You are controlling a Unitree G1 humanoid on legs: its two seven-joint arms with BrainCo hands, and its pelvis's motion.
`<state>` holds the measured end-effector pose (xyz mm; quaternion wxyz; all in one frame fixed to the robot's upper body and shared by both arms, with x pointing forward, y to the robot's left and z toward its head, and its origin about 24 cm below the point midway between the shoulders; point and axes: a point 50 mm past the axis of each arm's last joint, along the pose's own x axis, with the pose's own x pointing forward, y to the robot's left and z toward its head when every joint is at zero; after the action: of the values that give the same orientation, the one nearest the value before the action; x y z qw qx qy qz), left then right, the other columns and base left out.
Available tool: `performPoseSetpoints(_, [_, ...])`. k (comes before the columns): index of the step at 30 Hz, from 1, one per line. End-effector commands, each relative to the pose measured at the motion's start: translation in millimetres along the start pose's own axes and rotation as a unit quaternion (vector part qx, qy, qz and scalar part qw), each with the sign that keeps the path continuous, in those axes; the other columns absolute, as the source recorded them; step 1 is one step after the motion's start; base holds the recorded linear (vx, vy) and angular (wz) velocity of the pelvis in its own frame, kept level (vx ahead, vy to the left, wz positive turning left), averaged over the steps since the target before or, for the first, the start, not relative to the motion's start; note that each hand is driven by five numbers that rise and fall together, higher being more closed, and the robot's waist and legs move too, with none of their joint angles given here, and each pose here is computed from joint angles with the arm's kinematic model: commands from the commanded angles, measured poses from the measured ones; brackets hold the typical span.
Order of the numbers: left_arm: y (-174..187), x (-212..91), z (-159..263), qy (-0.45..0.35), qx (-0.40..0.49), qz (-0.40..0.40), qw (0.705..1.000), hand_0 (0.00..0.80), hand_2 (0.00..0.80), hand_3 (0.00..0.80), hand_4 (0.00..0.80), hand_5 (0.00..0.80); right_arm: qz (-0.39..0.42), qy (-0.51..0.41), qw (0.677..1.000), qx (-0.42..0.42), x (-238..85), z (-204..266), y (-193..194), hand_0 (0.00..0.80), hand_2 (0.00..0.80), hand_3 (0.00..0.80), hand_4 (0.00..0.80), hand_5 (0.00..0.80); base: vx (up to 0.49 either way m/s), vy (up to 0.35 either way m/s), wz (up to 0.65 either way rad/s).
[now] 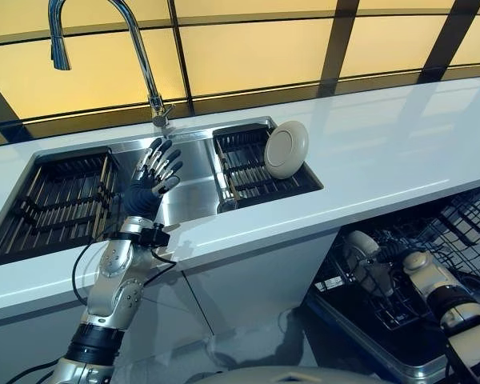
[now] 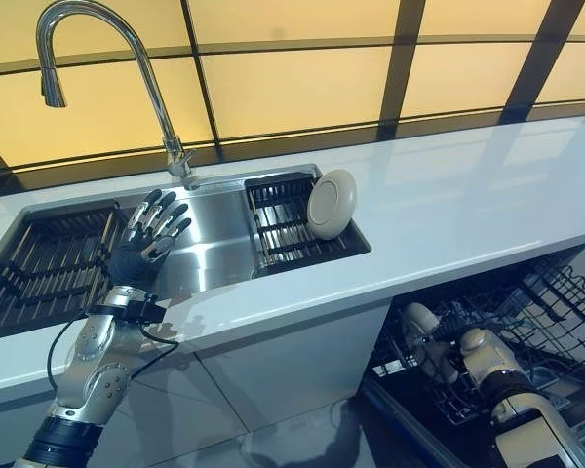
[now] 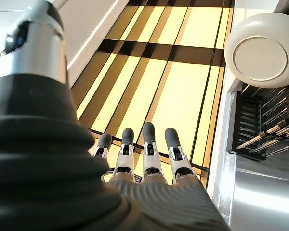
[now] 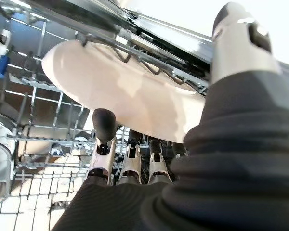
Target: Take plates into dishwasher
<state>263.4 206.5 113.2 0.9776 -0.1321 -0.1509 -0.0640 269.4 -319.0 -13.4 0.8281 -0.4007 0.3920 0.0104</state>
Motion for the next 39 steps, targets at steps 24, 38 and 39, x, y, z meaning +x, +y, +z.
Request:
performPoseSetpoints(24, [11.0,-5.1,32.1,-0.092,0.035,0.027,0.995,0.000,0.000,0.000,0.000,0.000,-0.314,-0.122,0.942,-0.005,-86.7,3.8,-118.8,0.000,0.000,0.000,0.000,0.000,0.002,0.013,-0.06])
performPoseSetpoints(38, [1.3,2.4,32.1,-0.082,0.031,0.008,0.996,0.000,0.000,0.000,0.000,0.000,-0.647,-0.245,0.722,-0.002,-183.4,100.8,-212.0,0.000,0.000,0.000,0.000,0.000,0.007,0.001,-0.01])
performPoseSetpoints(39, [1.2,1.8,31.7,-0.080,0.031,0.007,0.996,0.000,0.000,0.000,0.000,0.000,-0.656,-0.256,0.710,-0.010,-190.3,109.5,-214.1,0.000,0.000,0.000,0.000,0.000,0.029,-0.006,0.06])
